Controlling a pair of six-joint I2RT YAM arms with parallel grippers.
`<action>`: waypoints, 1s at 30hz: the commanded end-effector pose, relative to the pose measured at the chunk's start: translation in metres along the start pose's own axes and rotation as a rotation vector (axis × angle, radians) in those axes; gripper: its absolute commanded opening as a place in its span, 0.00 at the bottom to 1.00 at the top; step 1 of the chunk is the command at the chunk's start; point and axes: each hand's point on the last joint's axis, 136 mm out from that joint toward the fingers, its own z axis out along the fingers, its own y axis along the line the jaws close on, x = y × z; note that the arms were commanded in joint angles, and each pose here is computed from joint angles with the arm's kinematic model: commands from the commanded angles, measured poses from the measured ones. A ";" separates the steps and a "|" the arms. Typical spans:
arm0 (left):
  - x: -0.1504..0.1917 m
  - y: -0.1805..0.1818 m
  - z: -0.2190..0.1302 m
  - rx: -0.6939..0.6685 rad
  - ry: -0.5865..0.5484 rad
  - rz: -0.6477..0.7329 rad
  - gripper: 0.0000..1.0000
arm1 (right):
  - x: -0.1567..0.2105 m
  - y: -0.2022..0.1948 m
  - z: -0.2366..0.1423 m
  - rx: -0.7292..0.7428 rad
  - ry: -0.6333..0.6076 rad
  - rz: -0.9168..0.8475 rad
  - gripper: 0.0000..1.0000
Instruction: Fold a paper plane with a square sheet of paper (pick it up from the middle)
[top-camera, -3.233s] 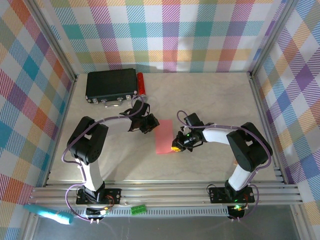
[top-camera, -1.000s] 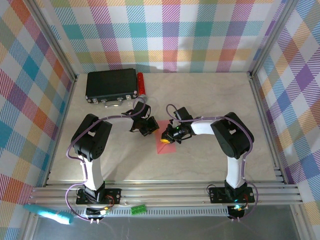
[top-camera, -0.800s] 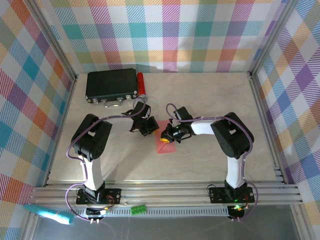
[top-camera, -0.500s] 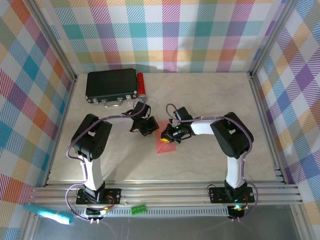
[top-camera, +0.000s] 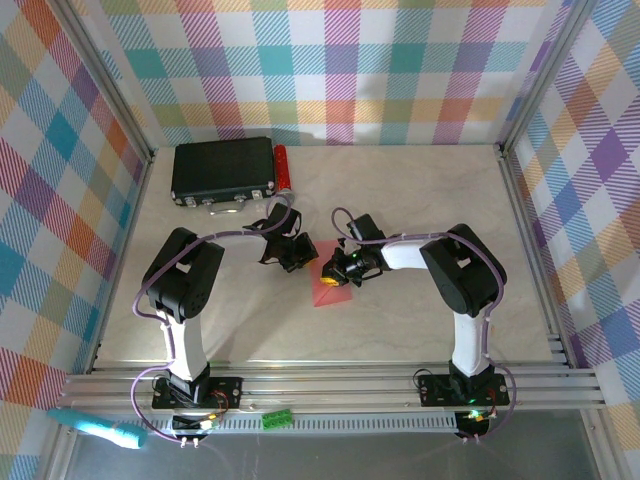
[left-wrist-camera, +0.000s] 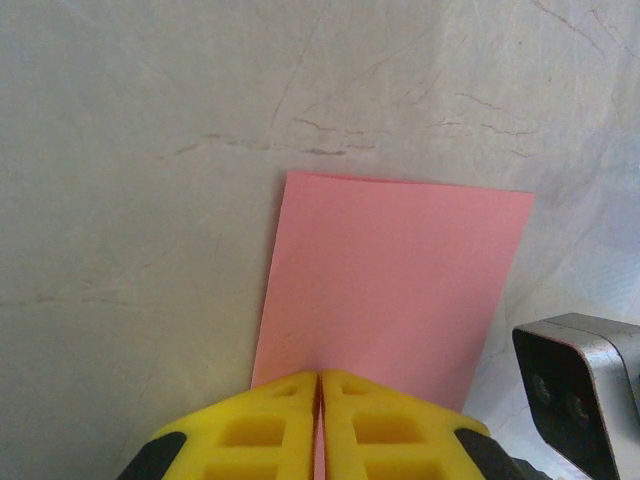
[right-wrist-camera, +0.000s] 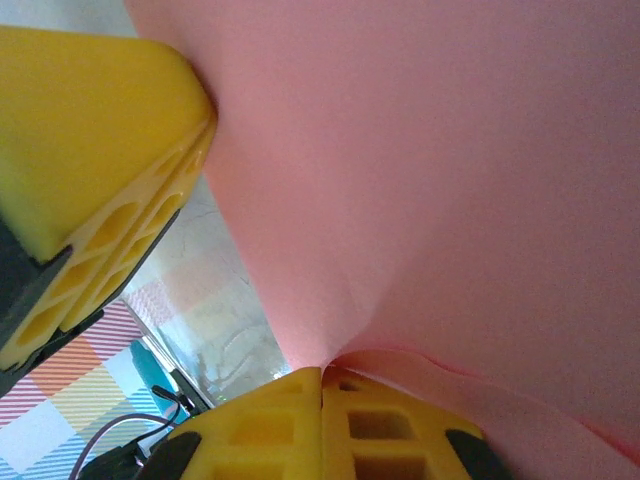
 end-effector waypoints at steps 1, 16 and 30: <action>0.014 0.027 0.007 -0.068 0.061 -0.025 0.11 | 0.004 -0.004 0.006 0.010 0.035 -0.026 0.03; 0.015 0.028 0.007 -0.070 0.062 -0.026 0.11 | 0.001 -0.014 0.008 0.062 0.026 -0.021 0.04; 0.002 0.003 -0.016 -0.034 0.000 -0.004 0.11 | 0.006 -0.047 0.013 0.168 0.021 0.033 0.09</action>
